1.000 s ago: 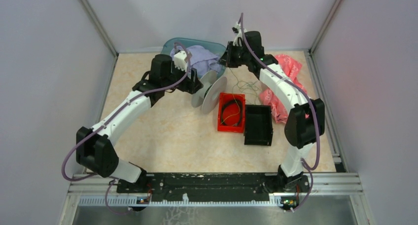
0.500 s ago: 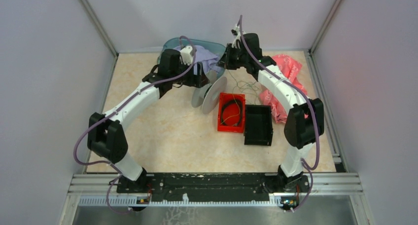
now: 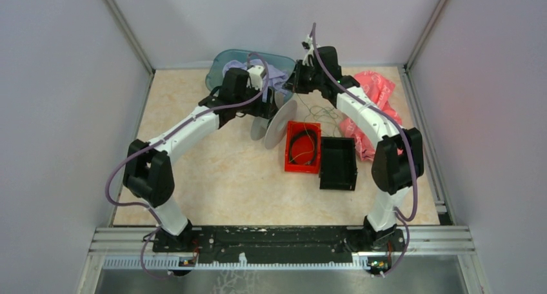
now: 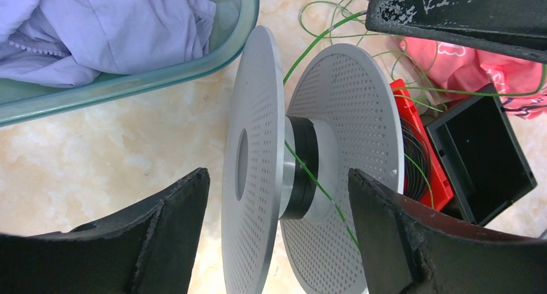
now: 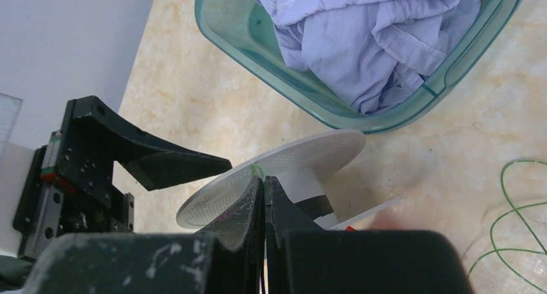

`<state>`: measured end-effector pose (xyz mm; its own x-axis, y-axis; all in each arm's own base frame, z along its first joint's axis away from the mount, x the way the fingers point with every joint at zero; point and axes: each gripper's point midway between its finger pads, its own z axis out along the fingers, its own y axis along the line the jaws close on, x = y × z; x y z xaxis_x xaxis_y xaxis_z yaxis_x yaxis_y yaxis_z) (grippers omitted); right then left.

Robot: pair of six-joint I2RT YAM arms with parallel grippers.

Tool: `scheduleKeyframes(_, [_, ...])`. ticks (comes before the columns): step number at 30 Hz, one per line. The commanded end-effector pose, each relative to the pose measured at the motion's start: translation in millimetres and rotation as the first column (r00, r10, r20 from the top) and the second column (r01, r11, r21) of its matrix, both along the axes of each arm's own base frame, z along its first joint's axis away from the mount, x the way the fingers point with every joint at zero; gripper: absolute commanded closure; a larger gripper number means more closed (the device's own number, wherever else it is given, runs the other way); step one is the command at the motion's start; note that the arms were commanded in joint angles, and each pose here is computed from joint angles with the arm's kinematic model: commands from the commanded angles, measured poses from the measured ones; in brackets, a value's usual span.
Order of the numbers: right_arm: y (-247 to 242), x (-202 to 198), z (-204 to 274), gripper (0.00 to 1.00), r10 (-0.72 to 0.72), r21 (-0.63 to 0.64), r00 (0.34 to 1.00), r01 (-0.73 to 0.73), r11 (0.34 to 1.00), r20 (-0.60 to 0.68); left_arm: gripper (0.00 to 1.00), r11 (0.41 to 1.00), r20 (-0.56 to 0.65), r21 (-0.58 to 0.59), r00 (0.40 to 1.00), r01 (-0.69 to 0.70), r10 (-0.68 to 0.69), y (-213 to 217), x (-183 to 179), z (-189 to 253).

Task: Wrap the cables
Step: Wrap the cable around the cable reel.

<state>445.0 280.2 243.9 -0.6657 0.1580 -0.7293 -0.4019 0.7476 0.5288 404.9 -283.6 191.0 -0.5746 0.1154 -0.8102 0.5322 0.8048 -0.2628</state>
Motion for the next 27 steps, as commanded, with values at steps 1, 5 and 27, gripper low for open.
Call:
scheduleKeyframes(1, [4.9,-3.6,30.5,1.00,0.010,0.046,0.997,-0.014,0.999,0.074,0.15,0.998,0.038,0.061,0.999,0.003,-0.006,-2.3,5.8,-1.8])
scheduleKeyframes(5, [3.5,-3.7,30.0,1.00,0.006,0.041,0.997,-0.009,0.999,0.078,0.18,0.995,0.040,0.097,0.999,0.011,-0.015,0.7,5.9,-8.2])
scheduleKeyframes(27, [2.8,-3.9,27.8,1.00,0.018,0.028,0.996,-0.021,0.999,0.089,0.49,0.985,0.091,0.170,0.994,0.037,-0.053,17.1,-5.8,-3.5])
